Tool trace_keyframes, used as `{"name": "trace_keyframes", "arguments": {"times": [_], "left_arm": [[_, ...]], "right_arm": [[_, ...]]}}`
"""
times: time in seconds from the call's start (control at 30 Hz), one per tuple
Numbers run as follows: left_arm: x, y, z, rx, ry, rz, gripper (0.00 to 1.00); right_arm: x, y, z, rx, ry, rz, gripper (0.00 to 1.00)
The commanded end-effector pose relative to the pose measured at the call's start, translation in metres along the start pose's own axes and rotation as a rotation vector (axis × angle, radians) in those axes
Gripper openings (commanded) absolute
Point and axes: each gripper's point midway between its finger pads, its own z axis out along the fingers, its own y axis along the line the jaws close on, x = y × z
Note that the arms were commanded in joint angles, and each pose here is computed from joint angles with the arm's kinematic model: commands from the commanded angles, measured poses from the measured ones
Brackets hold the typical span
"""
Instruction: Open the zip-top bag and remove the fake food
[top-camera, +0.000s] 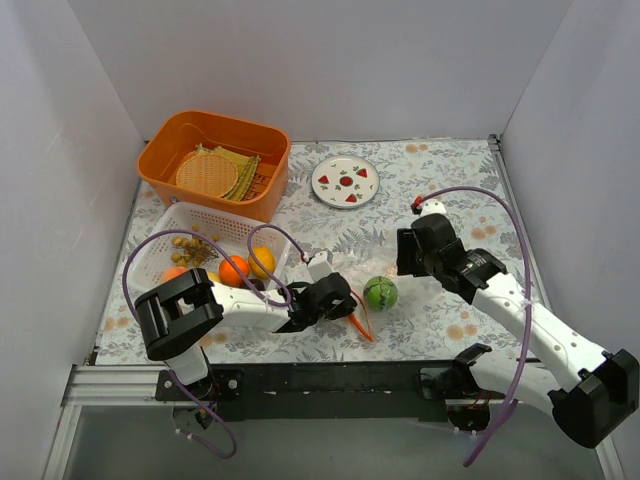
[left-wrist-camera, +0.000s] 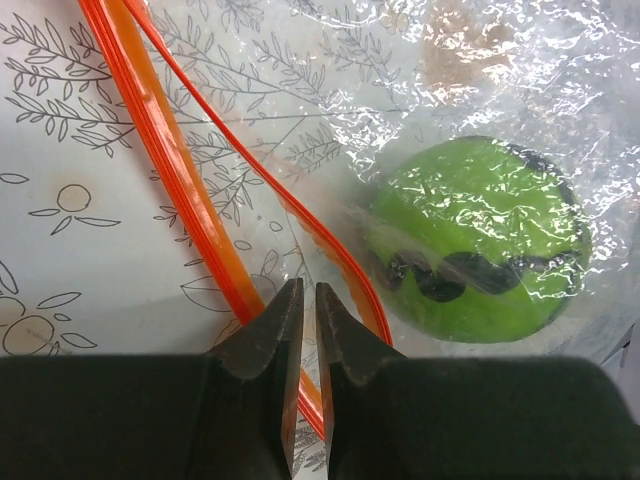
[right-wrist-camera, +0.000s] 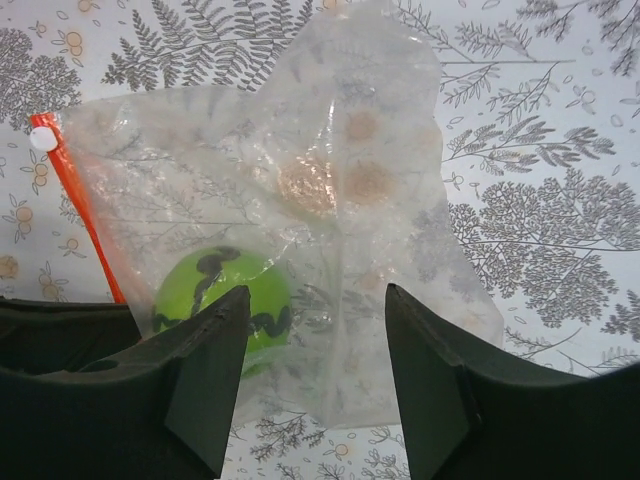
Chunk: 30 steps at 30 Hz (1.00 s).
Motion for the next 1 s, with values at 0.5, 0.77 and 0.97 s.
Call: {"name": "trace_keyframes", "arguments": {"times": [0.5, 0.77, 0.97], "left_arm": [[0.0, -0.009, 0.006, 0.017, 0.006, 0.0, 0.11], [0.009, -0.008, 0.004, 0.053, 0.023, 0.018, 0.12], [0.016, -0.006, 0.005, 0.057, 0.018, 0.033, 0.19]], "right_arm": [[0.01, 0.045, 0.023, -0.029, -0.001, -0.053, 0.64], [0.024, 0.036, 0.04, -0.074, 0.054, 0.047, 0.53], [0.037, 0.025, 0.05, -0.086, 0.094, 0.091, 0.32]]}}
